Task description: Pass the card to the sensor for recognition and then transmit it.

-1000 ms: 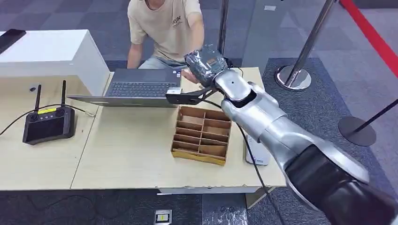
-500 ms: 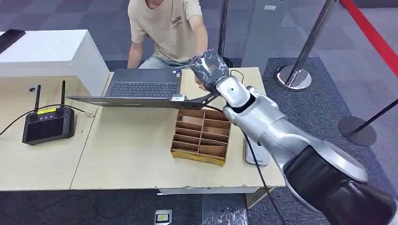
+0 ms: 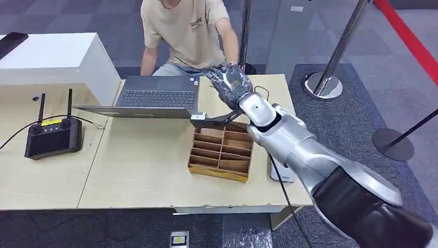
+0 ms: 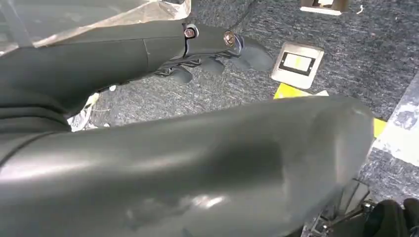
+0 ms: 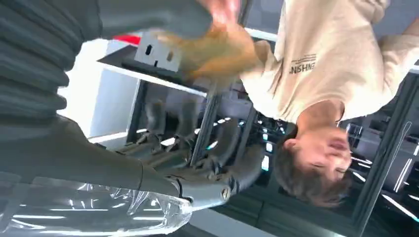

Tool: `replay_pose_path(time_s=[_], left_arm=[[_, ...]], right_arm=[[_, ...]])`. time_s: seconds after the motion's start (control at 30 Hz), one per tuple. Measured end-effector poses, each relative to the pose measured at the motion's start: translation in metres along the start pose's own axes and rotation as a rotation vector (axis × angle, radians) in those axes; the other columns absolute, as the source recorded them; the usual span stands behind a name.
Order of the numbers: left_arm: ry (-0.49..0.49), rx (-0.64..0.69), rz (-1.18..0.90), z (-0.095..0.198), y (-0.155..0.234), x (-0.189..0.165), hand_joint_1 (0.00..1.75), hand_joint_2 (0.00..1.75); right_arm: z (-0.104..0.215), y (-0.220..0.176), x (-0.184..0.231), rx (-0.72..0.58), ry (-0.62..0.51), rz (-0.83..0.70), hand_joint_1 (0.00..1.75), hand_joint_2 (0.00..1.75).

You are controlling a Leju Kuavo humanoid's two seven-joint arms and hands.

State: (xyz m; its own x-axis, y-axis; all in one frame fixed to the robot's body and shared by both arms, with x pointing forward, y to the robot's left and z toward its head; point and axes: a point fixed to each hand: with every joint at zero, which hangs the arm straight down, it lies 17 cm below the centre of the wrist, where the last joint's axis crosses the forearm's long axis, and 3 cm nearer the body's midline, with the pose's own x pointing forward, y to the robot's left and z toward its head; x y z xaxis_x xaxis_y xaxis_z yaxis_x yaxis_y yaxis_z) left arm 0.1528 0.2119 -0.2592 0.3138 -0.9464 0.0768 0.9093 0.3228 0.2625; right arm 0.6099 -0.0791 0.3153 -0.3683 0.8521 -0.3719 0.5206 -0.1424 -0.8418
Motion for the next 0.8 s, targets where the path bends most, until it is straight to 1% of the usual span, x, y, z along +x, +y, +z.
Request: replay_pose_path(time_s=[0.03,0.1,0.2,0.3,0.4,0.5,0.53,0.67,0.8], left_arm=[[0.000,-0.002,-0.004,0.000,-0.001,0.000,0.00,0.00],[0.000,-0.006,-0.012,0.000,-0.002,0.000,0.00,0.00],[0.003,-0.009,-0.014,0.000,-0.003,-0.001,0.00,0.00],[0.004,-0.016,-0.011,0.001,-0.005,-0.002,0.00,0.00],[0.008,-0.026,-0.003,0.001,-0.010,-0.003,0.00,0.00],[0.011,-0.031,0.006,0.001,-0.013,-0.004,0.00,0.00],[0.010,-0.033,0.009,0.001,-0.014,-0.004,0.00,0.00],[0.014,-0.041,0.023,0.001,-0.020,-0.007,0.00,0.00],[0.015,-0.034,0.030,0.001,-0.022,-0.009,0.00,0.00]], right_arm=[[0.001,0.000,0.000,-0.001,0.001,-0.007,0.00,0.00],[0.005,0.002,0.001,0.002,0.000,-0.013,0.00,0.00],[0.009,0.006,0.009,0.024,-0.045,0.023,0.00,0.00],[0.012,-0.004,0.015,-0.010,-0.062,0.020,0.00,0.00],[0.015,-0.022,0.013,-0.072,-0.026,-0.067,0.00,0.00],[0.024,-0.035,0.011,-0.124,0.019,-0.205,0.00,0.00],[0.027,-0.038,0.012,-0.133,0.031,-0.263,0.00,1.75],[0.045,-0.053,0.009,-0.191,0.083,-0.527,0.00,1.75],[0.061,-0.066,0.007,-0.225,0.108,-0.692,0.00,1.75]])
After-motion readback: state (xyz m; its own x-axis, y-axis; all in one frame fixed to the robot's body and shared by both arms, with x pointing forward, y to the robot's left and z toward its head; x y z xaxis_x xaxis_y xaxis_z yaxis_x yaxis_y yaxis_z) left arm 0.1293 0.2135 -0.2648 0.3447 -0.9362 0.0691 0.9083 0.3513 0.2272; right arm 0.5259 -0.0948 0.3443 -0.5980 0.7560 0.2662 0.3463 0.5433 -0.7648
